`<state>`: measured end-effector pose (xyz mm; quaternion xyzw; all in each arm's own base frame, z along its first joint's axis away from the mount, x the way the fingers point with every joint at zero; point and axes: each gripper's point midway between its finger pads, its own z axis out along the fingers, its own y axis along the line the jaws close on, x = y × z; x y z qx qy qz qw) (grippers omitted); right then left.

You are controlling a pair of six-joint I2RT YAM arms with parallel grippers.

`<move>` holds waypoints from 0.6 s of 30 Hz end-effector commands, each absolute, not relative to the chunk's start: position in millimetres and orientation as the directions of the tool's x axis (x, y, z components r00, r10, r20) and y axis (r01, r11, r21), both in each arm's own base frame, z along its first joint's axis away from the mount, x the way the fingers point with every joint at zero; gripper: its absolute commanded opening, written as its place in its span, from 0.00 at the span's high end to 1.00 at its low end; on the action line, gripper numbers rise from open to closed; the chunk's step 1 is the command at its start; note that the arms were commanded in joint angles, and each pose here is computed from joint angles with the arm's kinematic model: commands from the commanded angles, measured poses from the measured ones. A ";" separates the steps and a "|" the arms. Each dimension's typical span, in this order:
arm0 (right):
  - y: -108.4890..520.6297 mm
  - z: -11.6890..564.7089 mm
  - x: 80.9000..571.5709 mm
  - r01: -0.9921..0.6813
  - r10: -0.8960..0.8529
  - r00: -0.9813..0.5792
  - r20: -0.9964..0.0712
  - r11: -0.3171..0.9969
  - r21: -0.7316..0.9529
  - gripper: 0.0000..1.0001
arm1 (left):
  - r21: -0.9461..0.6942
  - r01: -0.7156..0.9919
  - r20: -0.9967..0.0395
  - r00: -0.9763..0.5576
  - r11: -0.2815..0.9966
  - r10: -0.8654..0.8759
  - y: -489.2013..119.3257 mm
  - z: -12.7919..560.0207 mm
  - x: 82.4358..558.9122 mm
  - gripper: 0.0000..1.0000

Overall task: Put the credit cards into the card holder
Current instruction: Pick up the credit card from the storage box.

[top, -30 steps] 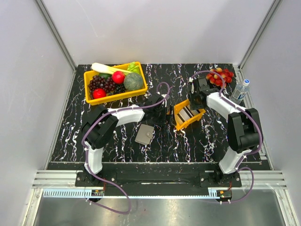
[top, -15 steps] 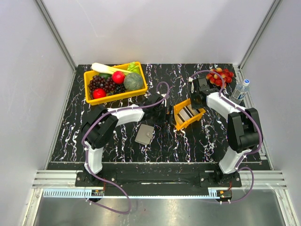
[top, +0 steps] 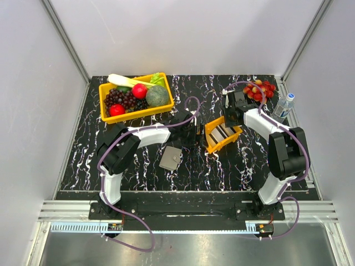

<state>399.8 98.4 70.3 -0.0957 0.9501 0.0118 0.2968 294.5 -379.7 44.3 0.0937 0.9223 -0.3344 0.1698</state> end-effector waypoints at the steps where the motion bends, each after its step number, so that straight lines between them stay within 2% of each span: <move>1: 94.7 109.8 422.4 -0.156 -0.163 -0.716 -0.679 0.985 -0.073 0.64 | -0.620 0.316 -0.434 -0.901 0.718 0.021 -394.7 70.3 312.1 0.17; 6: 89.9 107.1 426.4 -0.136 -0.166 -0.716 -0.678 0.986 -0.098 0.60 | -0.621 0.308 -0.427 -0.904 0.721 0.019 -395.8 67.5 313.9 0.17; 18: 76.5 79.8 421.4 -0.108 -0.240 -0.730 -0.640 0.965 -0.239 0.60 | -0.624 0.308 -0.422 -0.906 0.719 0.022 -397.0 66.1 315.7 0.18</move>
